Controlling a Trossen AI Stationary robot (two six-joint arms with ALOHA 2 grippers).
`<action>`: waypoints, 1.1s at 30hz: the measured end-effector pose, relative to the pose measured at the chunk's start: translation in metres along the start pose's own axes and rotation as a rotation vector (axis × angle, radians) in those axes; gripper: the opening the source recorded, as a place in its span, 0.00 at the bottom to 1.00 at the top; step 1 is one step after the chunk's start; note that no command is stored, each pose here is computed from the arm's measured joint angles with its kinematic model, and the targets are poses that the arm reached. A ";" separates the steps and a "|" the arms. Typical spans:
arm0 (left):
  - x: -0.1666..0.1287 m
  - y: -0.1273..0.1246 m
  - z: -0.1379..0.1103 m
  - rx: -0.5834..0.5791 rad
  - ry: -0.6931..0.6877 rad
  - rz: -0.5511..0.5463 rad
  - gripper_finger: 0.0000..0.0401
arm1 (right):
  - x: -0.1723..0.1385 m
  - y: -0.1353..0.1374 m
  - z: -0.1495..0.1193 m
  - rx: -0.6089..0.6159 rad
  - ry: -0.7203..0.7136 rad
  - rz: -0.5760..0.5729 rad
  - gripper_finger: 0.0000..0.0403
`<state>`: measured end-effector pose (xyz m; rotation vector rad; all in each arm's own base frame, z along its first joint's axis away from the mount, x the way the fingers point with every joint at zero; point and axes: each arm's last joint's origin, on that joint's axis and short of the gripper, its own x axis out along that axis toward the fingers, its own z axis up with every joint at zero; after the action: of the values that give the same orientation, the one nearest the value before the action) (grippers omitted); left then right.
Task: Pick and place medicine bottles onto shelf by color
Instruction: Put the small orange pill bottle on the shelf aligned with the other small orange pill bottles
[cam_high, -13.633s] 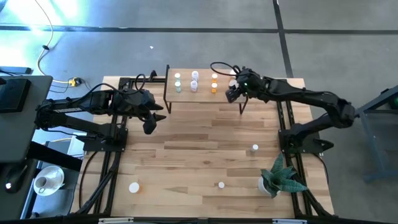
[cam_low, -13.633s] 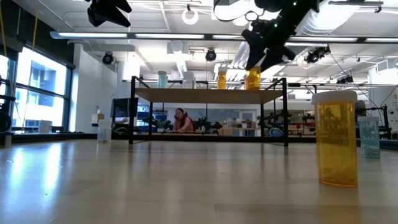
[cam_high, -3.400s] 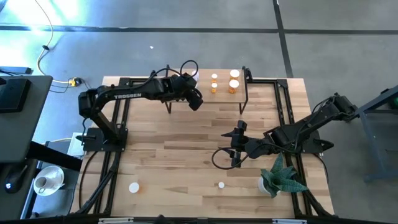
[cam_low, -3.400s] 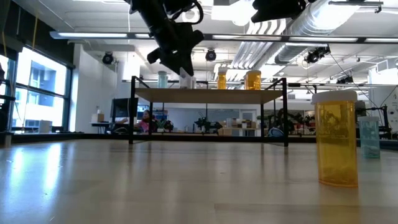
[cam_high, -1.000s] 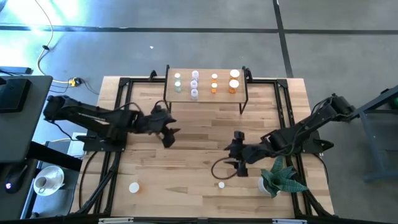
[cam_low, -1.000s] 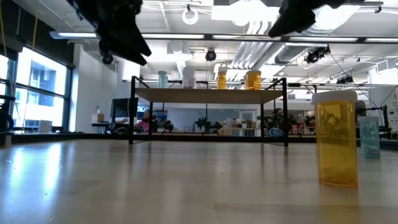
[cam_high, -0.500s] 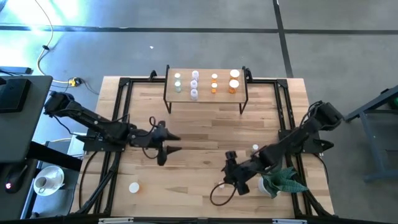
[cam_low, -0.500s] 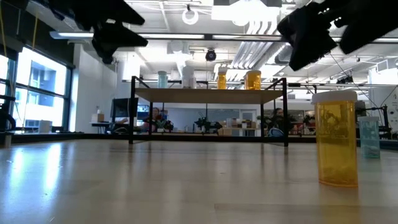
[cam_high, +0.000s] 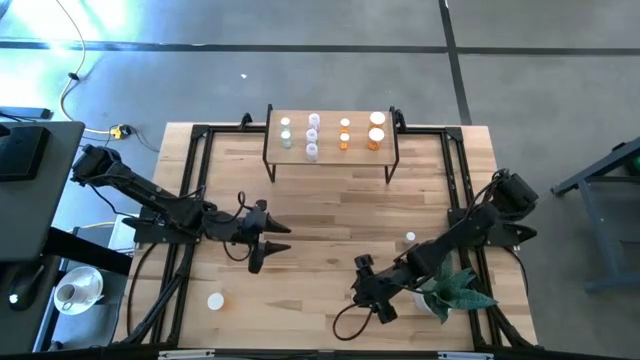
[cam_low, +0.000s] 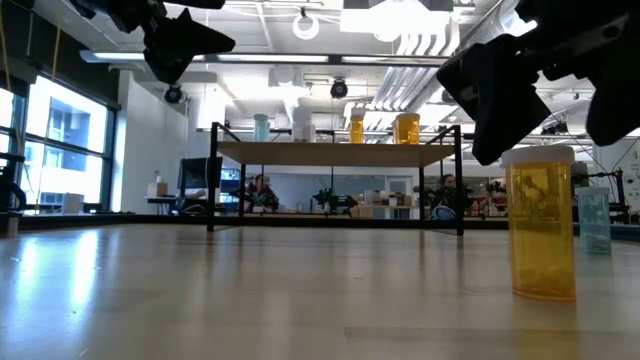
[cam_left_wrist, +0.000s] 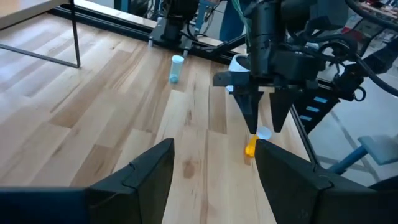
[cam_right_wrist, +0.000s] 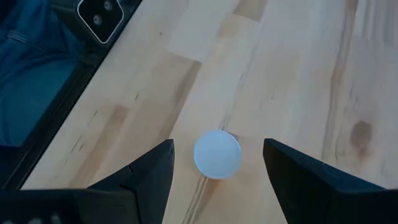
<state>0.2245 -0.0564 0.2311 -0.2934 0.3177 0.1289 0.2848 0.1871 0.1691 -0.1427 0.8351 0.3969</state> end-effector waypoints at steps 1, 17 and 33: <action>0.000 0.000 0.000 0.000 0.000 0.000 0.53 | 0.001 0.000 0.000 0.000 0.002 0.001 0.59; 0.000 0.000 -0.001 0.003 0.006 0.002 0.53 | 0.013 0.000 -0.007 -0.004 0.036 -0.005 0.50; 0.000 0.001 -0.001 0.005 0.009 0.008 0.53 | 0.015 0.001 -0.006 -0.026 0.012 -0.003 0.47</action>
<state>0.2244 -0.0561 0.2300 -0.2879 0.3281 0.1347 0.2899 0.1907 0.1541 -0.1705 0.8416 0.4050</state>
